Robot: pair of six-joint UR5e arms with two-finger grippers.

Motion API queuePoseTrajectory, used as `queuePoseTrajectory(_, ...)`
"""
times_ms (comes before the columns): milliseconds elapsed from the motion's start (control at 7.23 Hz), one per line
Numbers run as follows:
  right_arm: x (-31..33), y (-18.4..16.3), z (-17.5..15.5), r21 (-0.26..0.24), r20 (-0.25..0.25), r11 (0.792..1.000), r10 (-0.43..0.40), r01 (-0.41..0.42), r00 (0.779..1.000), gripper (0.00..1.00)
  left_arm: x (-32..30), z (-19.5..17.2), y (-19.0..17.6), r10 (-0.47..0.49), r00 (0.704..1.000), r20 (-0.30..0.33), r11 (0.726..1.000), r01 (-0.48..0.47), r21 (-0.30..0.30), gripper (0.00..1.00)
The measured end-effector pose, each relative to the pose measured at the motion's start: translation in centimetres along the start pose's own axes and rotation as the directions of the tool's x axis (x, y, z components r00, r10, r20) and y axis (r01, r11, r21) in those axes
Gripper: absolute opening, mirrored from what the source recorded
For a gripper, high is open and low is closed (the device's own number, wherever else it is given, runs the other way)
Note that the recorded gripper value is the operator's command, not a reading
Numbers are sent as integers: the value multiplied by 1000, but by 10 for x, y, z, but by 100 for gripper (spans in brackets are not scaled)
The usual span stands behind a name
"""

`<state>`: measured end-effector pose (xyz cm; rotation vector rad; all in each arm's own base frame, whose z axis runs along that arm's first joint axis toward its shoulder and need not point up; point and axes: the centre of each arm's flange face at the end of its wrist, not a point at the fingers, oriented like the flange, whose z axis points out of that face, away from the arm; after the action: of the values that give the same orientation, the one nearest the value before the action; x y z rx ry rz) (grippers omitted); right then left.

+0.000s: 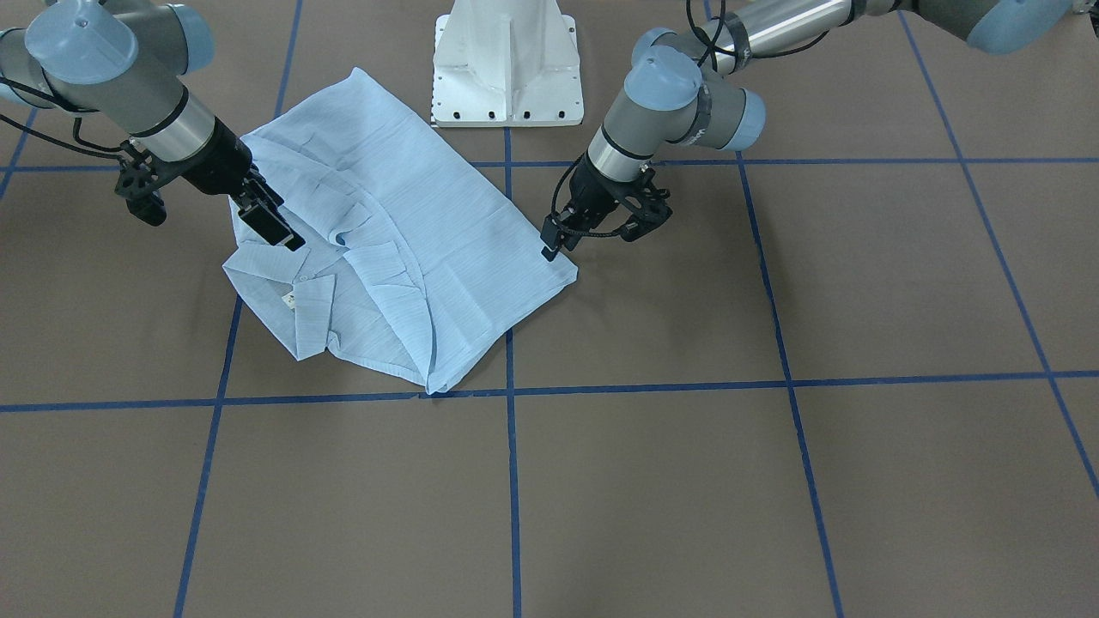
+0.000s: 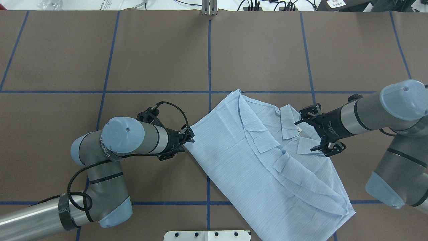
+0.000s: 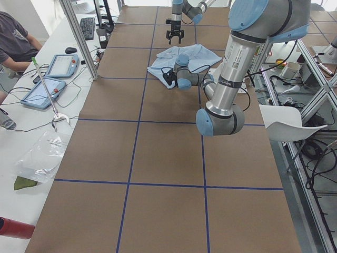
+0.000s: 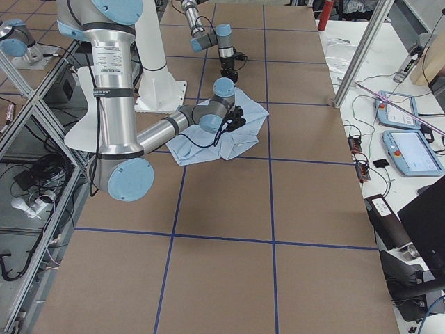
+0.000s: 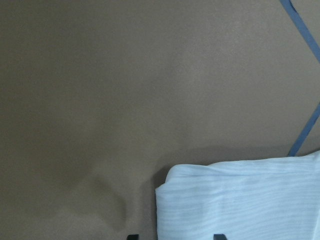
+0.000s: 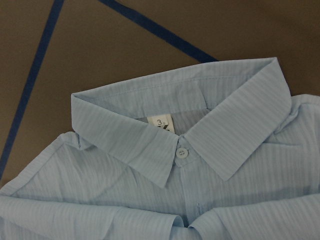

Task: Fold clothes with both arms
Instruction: 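Pull the shirt edge with the left gripper to straighten it while the right gripper releases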

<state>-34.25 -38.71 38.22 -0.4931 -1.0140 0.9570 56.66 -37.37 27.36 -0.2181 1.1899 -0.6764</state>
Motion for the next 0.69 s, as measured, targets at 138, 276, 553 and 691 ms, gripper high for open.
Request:
queuePoseTrajectory(138, -1, 1, -1, 1, 4, 1000, -2, 2, 1000, 100, 1, 2, 0, 0, 1000, 2, 1000, 0, 1, 41)
queuePoseTrajectory(276, -2, 1, -1, 0, 8, 1000, -3, 3, 1000, 100, 1, 3, 0, -1, 1000, 3, 1000, 1, 2, 37)
queuePoseTrajectory(553, -5, 3, -5, -1, 18, 1000, -5, 5, 1000, 100, -1, 5, -1, 1, 1000, 7, 1000, -1, 4, 0)
queuePoseTrajectory(691, -7, 2, -9, 0, 27, 1000, -7, 7, 1000, 100, -2, 5, -2, 4, 1000, 9, 1000, -4, 5, 0)
